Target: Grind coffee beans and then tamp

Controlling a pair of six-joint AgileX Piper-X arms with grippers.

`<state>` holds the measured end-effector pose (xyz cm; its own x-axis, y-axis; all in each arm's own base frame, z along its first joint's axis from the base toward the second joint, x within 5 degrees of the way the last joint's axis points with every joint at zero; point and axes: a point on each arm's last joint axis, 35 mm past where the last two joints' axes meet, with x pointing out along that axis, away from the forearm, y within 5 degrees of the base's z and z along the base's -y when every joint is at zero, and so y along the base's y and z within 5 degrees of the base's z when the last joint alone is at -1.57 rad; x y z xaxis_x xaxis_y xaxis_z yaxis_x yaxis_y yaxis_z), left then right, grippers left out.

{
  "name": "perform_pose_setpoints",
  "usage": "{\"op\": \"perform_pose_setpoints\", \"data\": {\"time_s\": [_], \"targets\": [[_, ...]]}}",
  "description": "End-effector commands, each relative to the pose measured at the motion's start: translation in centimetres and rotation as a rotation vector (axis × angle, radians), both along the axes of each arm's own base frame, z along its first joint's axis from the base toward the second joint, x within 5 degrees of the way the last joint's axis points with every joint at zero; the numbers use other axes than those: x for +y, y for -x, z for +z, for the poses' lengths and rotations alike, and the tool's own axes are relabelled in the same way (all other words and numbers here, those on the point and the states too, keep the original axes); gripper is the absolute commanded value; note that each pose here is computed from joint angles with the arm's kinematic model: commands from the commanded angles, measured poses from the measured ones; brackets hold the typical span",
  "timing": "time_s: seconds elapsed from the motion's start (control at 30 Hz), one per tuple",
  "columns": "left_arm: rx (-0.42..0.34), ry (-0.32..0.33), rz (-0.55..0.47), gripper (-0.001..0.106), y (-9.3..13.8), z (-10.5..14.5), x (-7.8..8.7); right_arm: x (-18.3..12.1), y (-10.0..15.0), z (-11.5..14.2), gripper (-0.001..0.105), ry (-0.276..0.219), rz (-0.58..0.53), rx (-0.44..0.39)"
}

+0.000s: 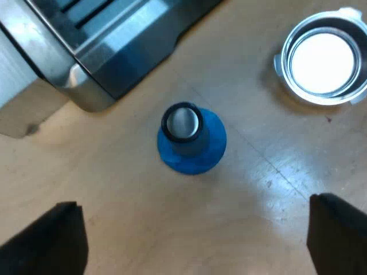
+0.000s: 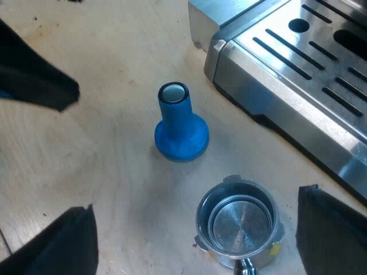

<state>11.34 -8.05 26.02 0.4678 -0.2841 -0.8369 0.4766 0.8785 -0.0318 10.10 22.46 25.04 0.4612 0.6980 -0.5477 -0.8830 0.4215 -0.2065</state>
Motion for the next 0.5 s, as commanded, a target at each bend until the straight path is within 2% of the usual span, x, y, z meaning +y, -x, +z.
{"op": "perform_pose_setpoints", "data": {"time_s": [0.03, 0.17, 0.5], "targets": [[0.057, -0.029, 0.003, 0.082, -1.0, -1.1, -0.8, 0.1, 0.0, 0.3, 0.072, -0.014, 0.005, -0.013], [0.112, -0.008, -0.019, 0.082, -2.0, -2.1, -1.7, 0.1, 0.0, 0.3, 0.072, -0.015, 0.005, -0.013], [0.129, -0.024, -0.026, 0.082, -3.4, -3.3, -2.7, 0.1, 0.0, 0.3, 0.072, -0.015, 0.005, -0.013]]}}
